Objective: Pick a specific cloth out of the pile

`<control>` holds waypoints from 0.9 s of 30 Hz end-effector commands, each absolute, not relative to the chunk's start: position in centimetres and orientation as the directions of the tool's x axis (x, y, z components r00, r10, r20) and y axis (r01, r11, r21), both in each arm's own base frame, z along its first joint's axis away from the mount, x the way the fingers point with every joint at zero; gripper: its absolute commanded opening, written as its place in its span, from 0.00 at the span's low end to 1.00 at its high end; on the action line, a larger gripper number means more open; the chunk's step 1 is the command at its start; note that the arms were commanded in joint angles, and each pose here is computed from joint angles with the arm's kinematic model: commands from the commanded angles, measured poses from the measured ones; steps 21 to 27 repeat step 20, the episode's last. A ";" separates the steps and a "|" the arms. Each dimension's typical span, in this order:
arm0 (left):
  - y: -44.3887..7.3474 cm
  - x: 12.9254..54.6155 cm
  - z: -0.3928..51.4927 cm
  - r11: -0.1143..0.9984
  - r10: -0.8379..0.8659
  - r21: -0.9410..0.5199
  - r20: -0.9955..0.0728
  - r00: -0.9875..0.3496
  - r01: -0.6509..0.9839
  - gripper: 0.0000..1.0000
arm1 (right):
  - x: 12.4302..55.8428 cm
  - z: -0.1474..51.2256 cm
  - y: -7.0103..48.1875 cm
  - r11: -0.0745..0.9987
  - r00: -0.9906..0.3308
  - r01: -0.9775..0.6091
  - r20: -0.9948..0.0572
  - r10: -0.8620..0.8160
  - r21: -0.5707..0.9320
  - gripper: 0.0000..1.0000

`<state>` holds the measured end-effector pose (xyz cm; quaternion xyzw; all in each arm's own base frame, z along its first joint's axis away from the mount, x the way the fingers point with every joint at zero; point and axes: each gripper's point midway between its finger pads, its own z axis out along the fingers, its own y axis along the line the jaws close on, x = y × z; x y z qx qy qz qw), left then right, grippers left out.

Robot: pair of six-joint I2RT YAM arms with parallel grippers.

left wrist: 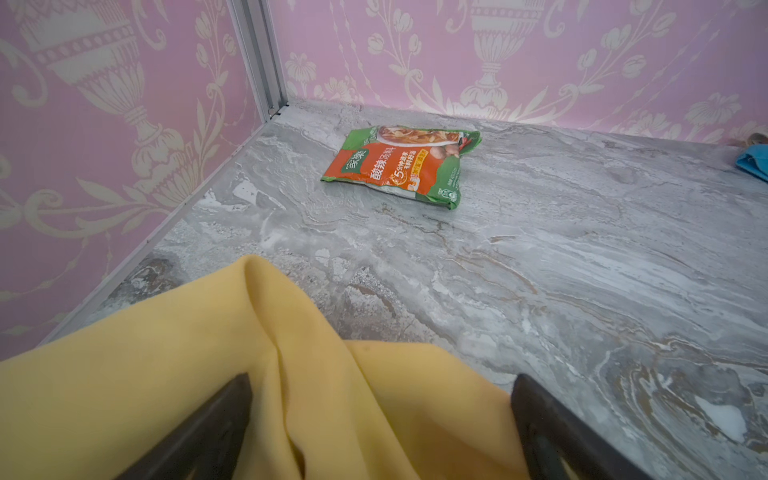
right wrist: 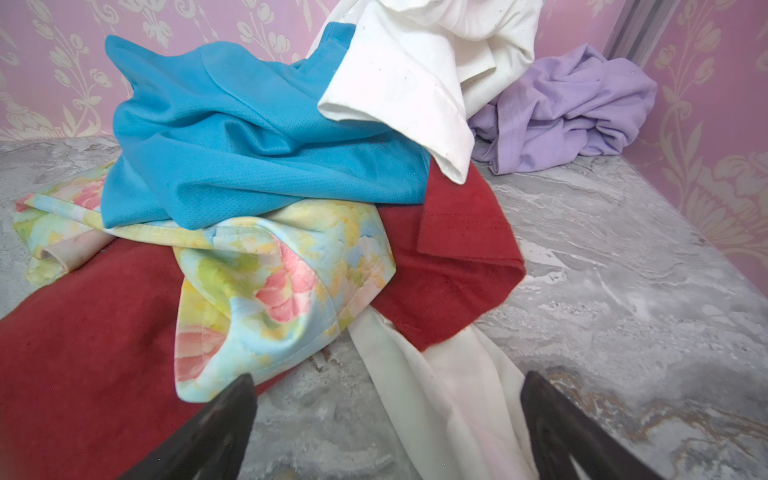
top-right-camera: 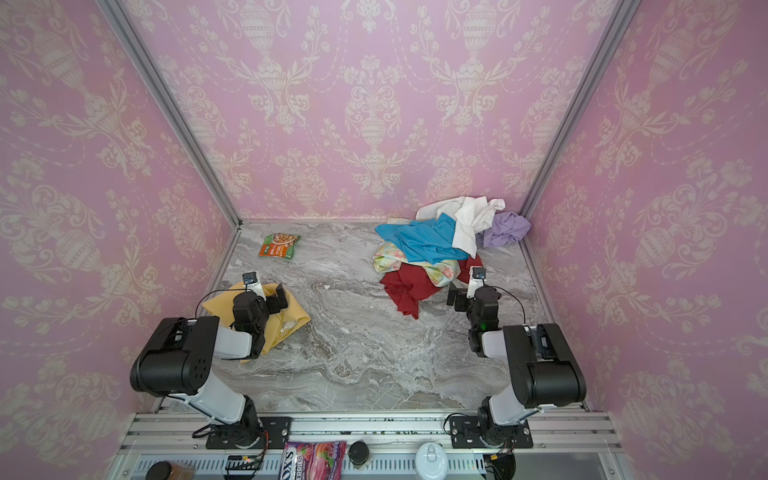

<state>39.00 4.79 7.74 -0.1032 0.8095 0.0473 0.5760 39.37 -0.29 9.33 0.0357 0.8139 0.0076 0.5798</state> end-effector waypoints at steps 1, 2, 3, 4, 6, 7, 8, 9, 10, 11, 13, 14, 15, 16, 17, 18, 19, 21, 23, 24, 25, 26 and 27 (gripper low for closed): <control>4.6 39.1 7.9 0.978 -0.079 -0.013 -0.948 -0.307 -0.210 0.99 | 39.4 9.6 0.0 0.999 -0.310 0.037 -0.950 0.042 0.032 1.00; 4.6 39.1 7.9 0.977 -0.077 -0.011 -0.948 -0.309 -0.211 0.99 | 39.4 9.7 0.0 0.999 -0.307 0.035 -0.951 0.041 0.032 1.00; 4.5 39.1 7.9 0.978 -0.076 -0.010 -0.948 -0.310 -0.210 0.99 | 39.4 9.7 0.0 0.999 -0.307 0.035 -0.951 0.040 0.031 1.00; 4.5 39.1 7.9 0.978 -0.075 -0.009 -0.948 -0.309 -0.209 0.99 | 39.4 9.6 0.0 0.999 -0.306 0.035 -0.951 0.042 0.033 1.00; 4.5 39.1 7.9 0.978 -0.075 -0.009 -0.948 -0.310 -0.209 0.99 | 39.4 9.7 0.0 0.999 -0.306 0.035 -0.951 0.041 0.032 1.00; 4.5 39.1 7.9 0.978 -0.074 -0.008 -0.948 -0.310 -0.209 0.99 | 39.4 9.7 0.0 0.999 -0.306 0.035 -0.951 0.041 0.032 1.00; 4.5 39.0 7.9 0.978 -0.073 -0.007 -0.948 -0.311 -0.209 0.99 | 39.4 9.7 0.0 0.999 -0.304 0.035 -0.952 0.041 0.032 1.00; 4.5 39.1 7.9 0.978 -0.073 -0.007 -0.948 -0.310 -0.209 0.99 | 39.4 9.7 0.0 0.999 -0.304 0.035 -0.952 0.041 0.032 1.00; 4.5 39.1 7.9 0.978 -0.073 -0.007 -0.948 -0.309 -0.208 0.99 | 39.4 9.7 0.0 0.999 -0.305 0.035 -0.951 0.041 0.032 1.00; 4.5 39.1 7.9 0.978 -0.073 -0.008 -0.949 -0.308 -0.208 0.99 | 39.4 9.7 0.0 0.999 -0.306 0.035 -0.951 0.041 0.032 1.00; 4.4 39.0 7.9 0.979 -0.073 -0.009 -0.949 -0.307 -0.205 0.99 | 39.5 9.6 0.0 0.999 -0.314 0.035 -0.948 0.046 0.036 1.00; 4.4 39.1 8.0 0.979 -0.071 -0.008 -0.949 -0.307 -0.202 0.99 | 39.5 9.5 -0.1 0.998 -0.321 0.034 -0.946 0.052 0.044 1.00; 4.4 39.1 8.0 0.979 -0.071 -0.008 -0.949 -0.306 -0.202 0.99 | 39.6 9.6 -0.1 0.998 -0.315 0.031 -0.948 0.055 0.048 1.00; 4.4 39.1 7.9 0.979 -0.071 -0.008 -0.949 -0.308 -0.202 0.99 | 39.5 9.5 -0.1 0.998 -0.318 0.032 -0.947 0.055 0.047 1.00; 4.3 39.1 7.9 0.980 -0.069 -0.006 -0.948 -0.311 -0.199 0.99 | 39.5 9.5 -0.1 0.998 -0.316 0.031 -0.947 0.055 0.048 1.00; 4.3 39.1 7.9 0.980 -0.069 -0.006 -0.948 -0.312 -0.199 0.99 | 39.5 9.6 -0.1 0.998 -0.313 0.031 -0.948 0.053 0.046 1.00; 4.3 39.1 7.9 0.980 -0.069 -0.006 -0.948 -0.311 -0.199 0.99 | 39.5 9.7 -0.1 0.999 -0.308 0.030 -0.950 0.053 0.046 1.00; 4.3 39.1 7.9 0.980 -0.069 -0.007 -0.948 -0.311 -0.198 0.99 | 39.4 9.7 -0.1 0.999 -0.302 0.028 -0.952 0.052 0.045 1.00; 4.3 39.1 7.9 0.980 -0.069 -0.007 -0.948 -0.311 -0.198 0.99 | 39.4 9.7 -0.1 0.999 -0.302 0.028 -0.952 0.052 0.045 1.00; 4.3 39.1 7.9 0.980 -0.069 -0.007 -0.948 -0.311 -0.198 0.99 | 39.4 9.7 -0.1 0.999 -0.302 0.028 -0.952 0.052 0.045 1.00; 4.3 39.1 7.9 0.980 -0.069 -0.007 -0.948 -0.311 -0.198 0.99 | 39.4 9.7 -0.1 0.999 -0.302 0.028 -0.952 0.052 0.045 1.00; 4.3 39.1 7.9 0.980 -0.069 -0.007 -0.948 -0.311 -0.198 0.99 | 39.4 9.7 -0.1 0.999 -0.302 0.028 -0.952 0.052 0.045 1.00; 4.3 39.1 7.9 0.980 -0.069 -0.007 -0.948 -0.311 -0.198 0.99 | 39.4 9.7 -0.1 0.999 -0.302 0.028 -0.952 0.052 0.045 1.00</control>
